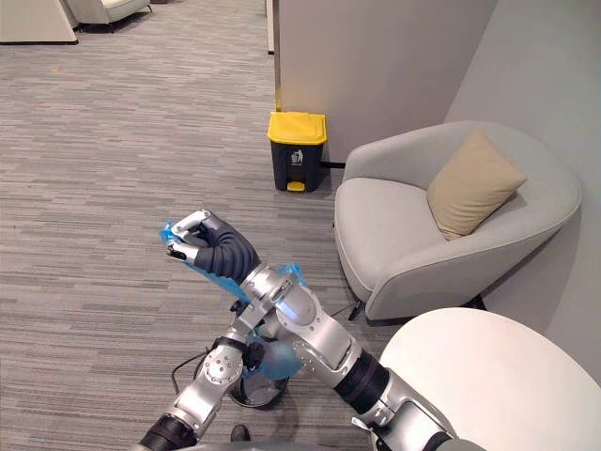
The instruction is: Gather rubbish on tea table into small bin, then transfer packed bag to large trash can.
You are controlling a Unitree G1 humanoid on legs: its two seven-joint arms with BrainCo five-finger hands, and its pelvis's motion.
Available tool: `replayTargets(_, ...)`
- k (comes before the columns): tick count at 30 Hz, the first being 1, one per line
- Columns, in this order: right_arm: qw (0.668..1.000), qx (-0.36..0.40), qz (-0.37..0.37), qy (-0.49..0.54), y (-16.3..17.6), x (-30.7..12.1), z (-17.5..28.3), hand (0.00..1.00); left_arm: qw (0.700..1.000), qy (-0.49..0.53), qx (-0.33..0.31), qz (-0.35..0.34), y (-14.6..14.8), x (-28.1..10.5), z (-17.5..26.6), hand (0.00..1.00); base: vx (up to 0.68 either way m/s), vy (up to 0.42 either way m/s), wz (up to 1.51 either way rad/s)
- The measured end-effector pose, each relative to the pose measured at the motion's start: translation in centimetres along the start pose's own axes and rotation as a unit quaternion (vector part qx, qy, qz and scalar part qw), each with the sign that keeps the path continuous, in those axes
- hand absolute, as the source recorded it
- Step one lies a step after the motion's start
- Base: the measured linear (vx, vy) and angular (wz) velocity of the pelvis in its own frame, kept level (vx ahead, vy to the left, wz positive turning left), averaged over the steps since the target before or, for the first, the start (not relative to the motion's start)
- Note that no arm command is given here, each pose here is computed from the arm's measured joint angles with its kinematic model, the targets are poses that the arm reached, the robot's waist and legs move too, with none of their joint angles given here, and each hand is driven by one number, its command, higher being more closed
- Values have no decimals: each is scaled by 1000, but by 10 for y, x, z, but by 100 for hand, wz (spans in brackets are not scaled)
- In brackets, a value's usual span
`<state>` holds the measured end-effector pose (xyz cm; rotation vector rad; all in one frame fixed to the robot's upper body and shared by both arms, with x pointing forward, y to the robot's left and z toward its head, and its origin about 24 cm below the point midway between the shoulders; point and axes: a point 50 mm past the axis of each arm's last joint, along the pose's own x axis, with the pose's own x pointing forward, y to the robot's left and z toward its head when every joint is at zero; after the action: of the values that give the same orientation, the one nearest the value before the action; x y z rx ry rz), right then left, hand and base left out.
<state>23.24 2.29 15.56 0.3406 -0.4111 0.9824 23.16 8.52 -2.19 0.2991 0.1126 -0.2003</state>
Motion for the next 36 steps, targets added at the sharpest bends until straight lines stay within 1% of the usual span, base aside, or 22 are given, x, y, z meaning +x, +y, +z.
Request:
replayTargets(2, 1000, -10, 10, 3, 0, -1, -1, 100, 1000, 4, -1, 3, 2, -1, -2, 100, 0, 0, 0)
replayTargets(3, 1000, -12, 10, 5, -1, -3, -1, 0, 1000, 8, -6, 6, 3, -2, -4, 100, 0, 0, 0)
replayTargets(5, 1000, -25, -2, 11, -6, -9, -4, 0, 1000, 17, -14, 6, 5, -4, -7, 100, 0, 0, 0)
replayTargets(7, 999, -46, -16, 21, -10, -16, -7, 0, 999, 32, -29, 22, 11, -8, -14, 100, 0, 0, 0)
replayTargets(12, 988, -124, -67, 63, -36, -47, -12, 0, 994, 57, -54, 77, 34, -16, -26, 100, 0, 0, 0)
replayTargets(14, 977, -177, -80, 86, -45, -61, -14, 0, 992, 57, -60, 92, 41, -19, -27, 100, 0, 0, 0)
replayTargets(15, 975, -186, -83, 91, -47, -64, -14, 0, 992, 56, -61, 95, 42, -19, -26, 100, 0, 0, 0)
replayTargets(16, 964, -223, -96, 110, -55, -75, -13, 0, 991, 52, -63, 102, 46, -19, -25, 100, 0, 0, 0)
replayTargets(17, 962, -228, -98, 112, -56, -77, -13, 0, 991, 52, -64, 102, 47, -19, -25, 100, 0, 0, 0)
replayTargets(18, 952, -254, -114, 125, -62, -85, -12, 0, 991, 53, -66, 102, 48, -20, -26, 100, 0, 0, 0)
replayTargets(19, 948, -264, -118, 130, -64, -88, -12, 0, 991, 54, -67, 105, 50, -20, -27, 100, 0, 0, 0)
replayTargets(20, 938, -290, -123, 144, -69, -96, -11, 0, 989, 60, -70, 116, 54, -24, -30, 100, 0, 0, 0)
replayTargets(24, 908, -348, -149, 181, -83, -123, -7, 0, 987, 67, -67, 129, 61, -29, -34, 100, 0, 0, 0)
replayTargets(28, 885, -378, -189, 197, -93, -142, 0, 0, 983, 78, -70, 148, 69, -35, -39, 100, 38, 1, 2)
replayTargets(30, 870, -386, -233, 199, -101, -155, 7, 0, 980, 88, -74, 161, 74, -40, -44, 100, 0, 0, 0)
replayTargets(33, 858, -378, -285, 199, -105, -170, 9, 0, 977, 100, -76, 170, 77, -45, -50, 100, 4, 2, 1)
replayTargets(34, 850, -359, -325, 207, -107, -183, 5, 0, 975, 118, -75, 173, 78, -52, -58, 100, 7, 8, 3)
replayTargets(36, 844, -342, -351, 217, -111, -191, -1, 0, 973, 132, -77, 172, 79, -56, -65, 100, 0, 0, 0)
